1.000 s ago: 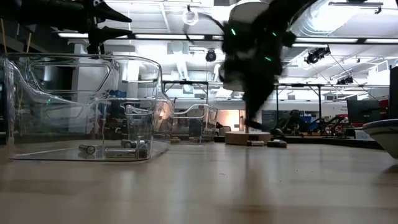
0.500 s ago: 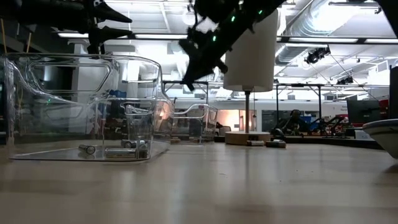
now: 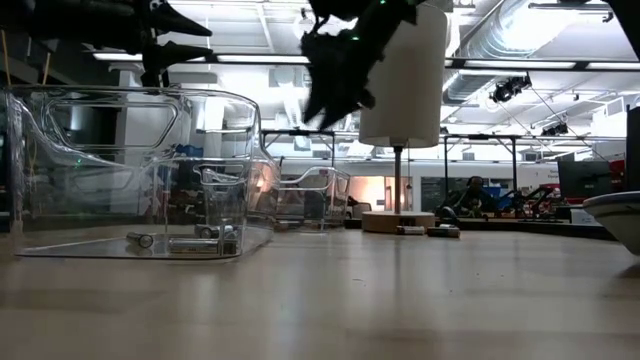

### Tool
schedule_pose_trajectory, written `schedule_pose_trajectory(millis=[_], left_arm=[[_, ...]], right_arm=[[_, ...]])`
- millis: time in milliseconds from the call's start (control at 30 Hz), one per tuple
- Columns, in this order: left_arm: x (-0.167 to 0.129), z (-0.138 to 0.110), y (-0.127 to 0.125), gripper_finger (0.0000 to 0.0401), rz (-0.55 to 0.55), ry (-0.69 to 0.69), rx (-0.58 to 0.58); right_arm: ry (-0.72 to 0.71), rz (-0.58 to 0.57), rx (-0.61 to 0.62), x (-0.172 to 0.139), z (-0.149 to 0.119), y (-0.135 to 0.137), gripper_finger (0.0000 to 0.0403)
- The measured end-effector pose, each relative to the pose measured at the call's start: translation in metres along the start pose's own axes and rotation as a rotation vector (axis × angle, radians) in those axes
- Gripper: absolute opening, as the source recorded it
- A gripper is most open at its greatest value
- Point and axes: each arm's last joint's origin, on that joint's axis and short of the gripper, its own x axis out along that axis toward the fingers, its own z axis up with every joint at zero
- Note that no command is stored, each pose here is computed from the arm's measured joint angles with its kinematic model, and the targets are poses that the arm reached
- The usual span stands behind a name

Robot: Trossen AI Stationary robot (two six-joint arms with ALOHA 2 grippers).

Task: Sort batteries
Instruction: Put the black battery into the top transparent bin

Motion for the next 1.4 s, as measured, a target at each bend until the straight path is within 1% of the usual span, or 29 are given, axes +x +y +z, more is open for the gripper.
schedule_pose_trajectory(millis=[33, 100, 200, 267, 367, 433, 533, 567, 700, 833, 1000, 1100, 1133, 1200, 1233, 1300, 1333, 1367, 1400], left_arm=[[0.000, 0.000, 0.000, 0.0106, 0.001, 0.000, 0.000], [0.000, 0.000, 0.000, 0.0106, 0.000, 0.000, 0.003], [0.000, 0.000, 0.000, 0.0106, 0.001, 0.000, 0.015], [0.000, 0.000, 0.000, 0.0106, 0.000, 0.000, 0.014], [0.000, 0.000, 0.000, 0.0106, -0.001, 0.001, 0.011], [0.000, 0.000, 0.000, 0.0106, -0.002, 0.001, 0.010], [0.000, 0.000, 0.000, 0.0106, -0.003, 0.002, 0.010], [0.000, 0.000, 0.000, 0.0106, -0.002, 0.002, 0.010], [0.000, 0.000, 0.000, 0.0106, -0.003, 0.002, 0.007], [0.000, 0.000, 0.000, 0.0106, -0.002, 0.003, 0.007], [0.000, -0.001, 0.000, 0.0106, 0.003, 0.009, 0.005], [0.000, -0.001, 0.001, 0.0106, 0.006, 0.012, 0.004], [0.000, -0.001, 0.001, 0.0106, 0.006, 0.013, 0.004], [0.000, -0.001, 0.001, 0.0106, 0.007, 0.014, 0.004], [0.000, -0.001, 0.001, 0.0106, 0.007, 0.014, 0.002], [0.000, -0.001, 0.001, 0.0106, 0.007, 0.014, -0.012], [0.000, -0.001, 0.001, 0.0106, 0.008, 0.014, -0.012], [0.000, -0.001, 0.001, 0.0106, 0.008, 0.014, -0.013], [0.000, -0.001, 0.001, 0.0106, 0.008, 0.014, -0.013]], right_arm=[[0.092, 0.020, -0.029, 0.002, -0.012, 0.006, 0.0226], [0.278, 0.006, -0.090, 0.008, -0.041, 0.017, 0.0226], [0.475, -0.032, -0.140, 0.016, -0.084, 0.019, 0.0220], [0.540, -0.061, -0.113, 0.019, -0.108, 0.009, 0.0214], [0.545, -0.105, 0.020, 0.017, -0.131, -0.014, 0.0201], [0.500, -0.158, 0.104, 0.014, -0.137, -0.031, 0.0192], [0.439, -0.256, 0.169, 0.013, -0.142, -0.054, 0.0181], [0.426, -0.269, 0.186, 0.014, -0.141, -0.060, 0.0179], [0.377, -0.276, 0.221, 0.023, -0.140, -0.080, 0.0177], [0.335, -0.277, 0.241, 0.033, -0.142, -0.092, 0.0177], [0.394, -0.311, 0.247, 0.043, -0.158, -0.100, 0.0177], [0.420, -0.274, 0.261, 0.045, -0.167, -0.098, 0.0175], [0.426, -0.251, 0.288, 0.046, -0.170, -0.097, 0.0169], [0.441, -0.214, 0.323, 0.047, -0.174, -0.092, 0.0142], [0.445, -0.199, 0.312, 0.047, -0.175, -0.086, 0.0118], [0.448, -0.173, 0.286, 0.047, -0.175, -0.072, 0.0055], [0.439, -0.145, 0.279, 0.047, -0.173, -0.065, 0.0032], [0.437, -0.107, 0.279, 0.046, -0.171, -0.057, 0.0023], [0.424, -0.057, 0.287, 0.046, -0.166, -0.048, 0.0025]])
